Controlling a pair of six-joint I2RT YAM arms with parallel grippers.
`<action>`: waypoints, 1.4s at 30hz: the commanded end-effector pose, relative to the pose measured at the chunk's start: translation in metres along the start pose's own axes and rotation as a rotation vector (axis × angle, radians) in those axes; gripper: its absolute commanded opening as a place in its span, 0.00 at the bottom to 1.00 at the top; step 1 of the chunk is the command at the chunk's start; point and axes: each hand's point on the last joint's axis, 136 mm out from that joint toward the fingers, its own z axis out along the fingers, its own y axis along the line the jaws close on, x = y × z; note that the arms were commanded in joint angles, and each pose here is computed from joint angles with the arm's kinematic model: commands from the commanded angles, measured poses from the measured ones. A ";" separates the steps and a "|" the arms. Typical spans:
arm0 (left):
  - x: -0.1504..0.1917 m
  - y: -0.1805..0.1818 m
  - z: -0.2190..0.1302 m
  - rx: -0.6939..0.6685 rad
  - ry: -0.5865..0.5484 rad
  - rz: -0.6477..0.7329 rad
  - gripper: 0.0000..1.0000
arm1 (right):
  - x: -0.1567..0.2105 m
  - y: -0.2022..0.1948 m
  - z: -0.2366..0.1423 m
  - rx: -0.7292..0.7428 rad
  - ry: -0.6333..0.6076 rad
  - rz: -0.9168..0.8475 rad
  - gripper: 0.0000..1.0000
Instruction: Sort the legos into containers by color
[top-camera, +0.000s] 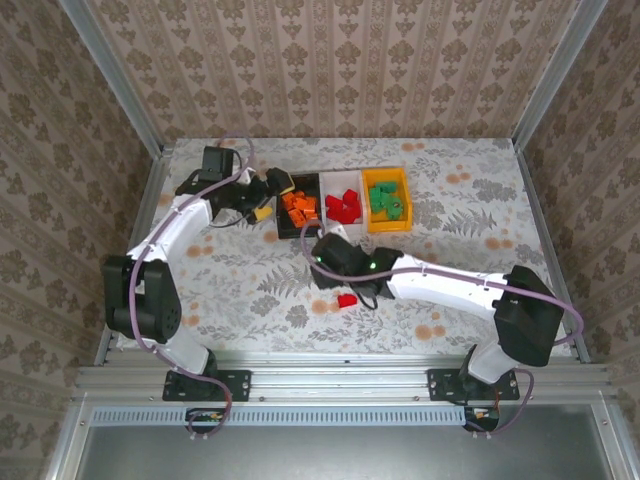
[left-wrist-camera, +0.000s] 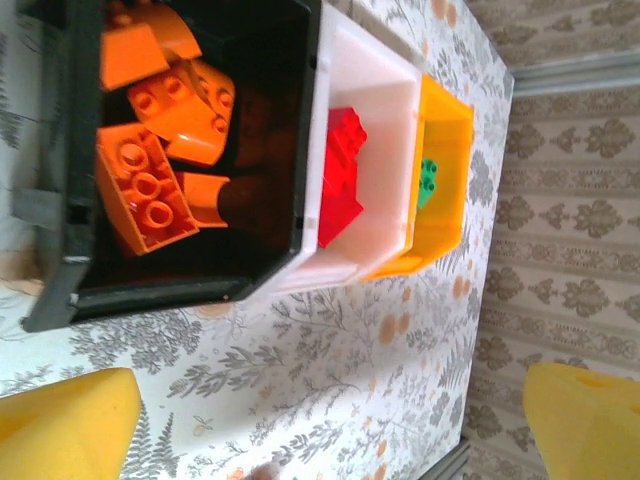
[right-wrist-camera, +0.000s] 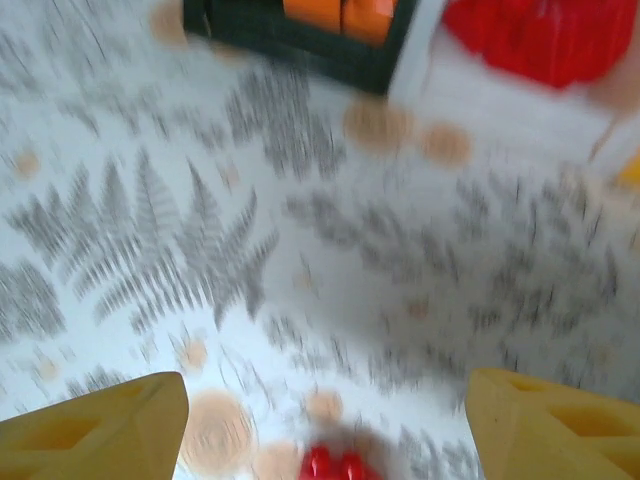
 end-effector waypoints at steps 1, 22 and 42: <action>0.012 -0.001 0.009 -0.002 0.041 0.019 1.00 | 0.036 -0.009 0.008 0.032 0.058 0.095 0.77; 0.026 0.006 0.028 -0.057 0.085 0.049 1.00 | 0.092 -0.012 0.049 0.069 0.181 0.073 0.55; 0.021 0.014 0.027 -0.094 0.075 0.058 1.00 | -0.125 -0.097 0.105 0.166 0.000 0.089 0.37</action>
